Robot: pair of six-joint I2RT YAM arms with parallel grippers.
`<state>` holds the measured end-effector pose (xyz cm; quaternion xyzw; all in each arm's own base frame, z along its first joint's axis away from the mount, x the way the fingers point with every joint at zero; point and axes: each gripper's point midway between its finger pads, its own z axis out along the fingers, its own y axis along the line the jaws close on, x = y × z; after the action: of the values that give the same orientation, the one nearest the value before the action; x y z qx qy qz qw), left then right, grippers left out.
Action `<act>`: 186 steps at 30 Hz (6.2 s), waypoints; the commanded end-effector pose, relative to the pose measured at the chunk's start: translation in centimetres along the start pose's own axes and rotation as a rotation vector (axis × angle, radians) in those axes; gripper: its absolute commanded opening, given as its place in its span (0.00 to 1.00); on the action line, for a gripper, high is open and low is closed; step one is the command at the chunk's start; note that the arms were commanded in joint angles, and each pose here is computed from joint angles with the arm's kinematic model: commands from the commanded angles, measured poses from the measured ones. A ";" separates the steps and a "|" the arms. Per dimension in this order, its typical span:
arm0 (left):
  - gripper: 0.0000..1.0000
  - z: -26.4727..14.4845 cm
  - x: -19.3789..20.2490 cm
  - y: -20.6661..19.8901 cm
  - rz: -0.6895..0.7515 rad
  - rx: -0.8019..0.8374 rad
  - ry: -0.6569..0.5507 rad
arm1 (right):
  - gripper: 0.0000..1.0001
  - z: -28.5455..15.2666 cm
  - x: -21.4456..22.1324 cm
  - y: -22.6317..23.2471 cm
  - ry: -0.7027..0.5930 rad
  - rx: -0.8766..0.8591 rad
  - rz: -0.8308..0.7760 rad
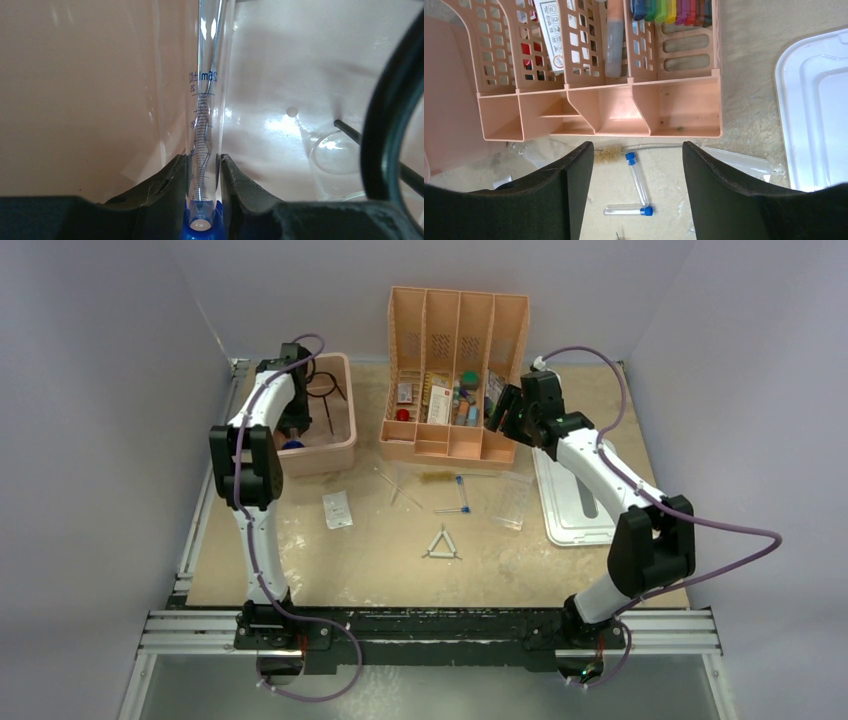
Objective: Organize the chemistry lab equipment
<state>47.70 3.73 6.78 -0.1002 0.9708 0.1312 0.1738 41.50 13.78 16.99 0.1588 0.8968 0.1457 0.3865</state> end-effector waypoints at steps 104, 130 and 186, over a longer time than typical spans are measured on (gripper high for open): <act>0.00 -20.4 3.7 -12.6 -0.016 0.552 -0.587 | 0.68 -1.0 -0.6 1.3 -0.101 -0.103 -0.041; 0.00 -9.3 0.6 -4.5 -0.254 0.307 -0.282 | 0.68 0.9 -0.5 1.7 0.004 -0.042 -0.031; 0.51 -20.7 7.5 -18.2 -0.357 0.584 -0.363 | 0.68 -1.3 1.1 0.1 -0.033 -0.065 -0.062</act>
<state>38.30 -18.41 20.17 -0.1669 0.8990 -0.1415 0.3794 40.20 14.02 15.47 0.1252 0.9022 0.1478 0.3854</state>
